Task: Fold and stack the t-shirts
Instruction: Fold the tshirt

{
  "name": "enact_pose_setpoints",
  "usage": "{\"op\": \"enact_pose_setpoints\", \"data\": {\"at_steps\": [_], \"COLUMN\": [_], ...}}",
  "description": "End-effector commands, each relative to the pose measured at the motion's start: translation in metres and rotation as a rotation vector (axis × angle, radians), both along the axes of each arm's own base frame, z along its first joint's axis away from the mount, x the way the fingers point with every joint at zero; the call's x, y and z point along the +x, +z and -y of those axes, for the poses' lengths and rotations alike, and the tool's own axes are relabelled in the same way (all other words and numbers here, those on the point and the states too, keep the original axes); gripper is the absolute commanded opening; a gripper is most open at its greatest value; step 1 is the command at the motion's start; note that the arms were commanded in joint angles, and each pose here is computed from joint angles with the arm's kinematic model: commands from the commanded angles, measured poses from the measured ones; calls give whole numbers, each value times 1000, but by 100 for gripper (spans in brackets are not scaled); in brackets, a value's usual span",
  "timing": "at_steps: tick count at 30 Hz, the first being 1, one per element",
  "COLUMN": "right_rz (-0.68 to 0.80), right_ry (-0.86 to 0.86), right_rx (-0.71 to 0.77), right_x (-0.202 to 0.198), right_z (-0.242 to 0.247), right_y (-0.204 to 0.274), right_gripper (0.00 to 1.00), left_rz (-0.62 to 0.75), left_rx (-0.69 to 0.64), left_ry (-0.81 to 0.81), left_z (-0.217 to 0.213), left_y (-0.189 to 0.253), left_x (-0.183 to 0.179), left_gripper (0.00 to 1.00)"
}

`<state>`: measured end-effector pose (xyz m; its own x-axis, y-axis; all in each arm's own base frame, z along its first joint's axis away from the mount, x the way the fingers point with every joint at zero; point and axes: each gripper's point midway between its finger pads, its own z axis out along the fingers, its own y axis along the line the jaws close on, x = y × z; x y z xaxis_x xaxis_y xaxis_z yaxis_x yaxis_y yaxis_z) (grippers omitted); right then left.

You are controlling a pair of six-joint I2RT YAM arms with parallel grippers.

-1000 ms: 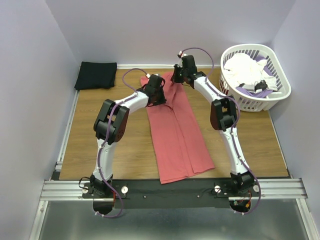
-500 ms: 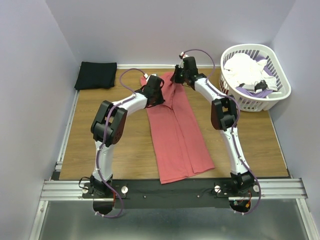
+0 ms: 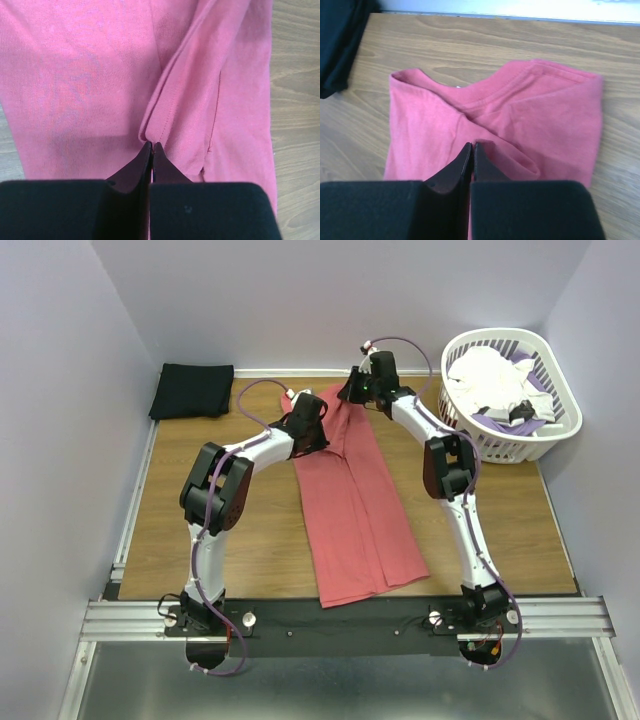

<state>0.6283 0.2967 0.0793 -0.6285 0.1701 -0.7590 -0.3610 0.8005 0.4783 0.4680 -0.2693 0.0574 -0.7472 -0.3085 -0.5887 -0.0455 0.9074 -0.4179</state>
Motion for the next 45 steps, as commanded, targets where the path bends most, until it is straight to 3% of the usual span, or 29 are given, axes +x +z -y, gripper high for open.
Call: {"op": "enact_pose_setpoints", "data": {"at_steps": [1, 18, 25, 26, 30, 32, 37, 40, 45], "right_rz": [27, 40, 49, 71, 70, 39, -41, -78, -155], "right_ry": [52, 105, 88, 85, 83, 97, 168, 216, 284], "right_rx": [65, 119, 82, 81, 74, 95, 146, 181, 242], "right_x": [4, 4, -2, -3, -13, -21, -45, -56, -73], "right_z": [-14, -24, -16, -14, -8, -5, -9, -14, -22], "right_y": [1, 1, 10, 26, 40, 41, 31, 29, 18], "right_gripper": [9, 16, 48, 49, 49, 48, 43, 40, 35], "left_rz": [11, -8, 6, 7, 18, 34, 96, 118, 109], "left_rx": [10, 57, 75, 73, 61, 51, 45, 40, 39], "left_ry": [21, 79, 106, 107, 118, 119, 133, 111, 73], "left_z": [-1, -12, -19, -19, -21, -22, -25, -18, -5], "left_y": [-1, -17, -12, -11, -1, 10, 41, 52, 47], "left_x": [1, 1, 2, 1, 0, -2, -3, -2, -6], "left_gripper": [6, 11, 23, 24, 38, 50, 50, 41, 35]}}
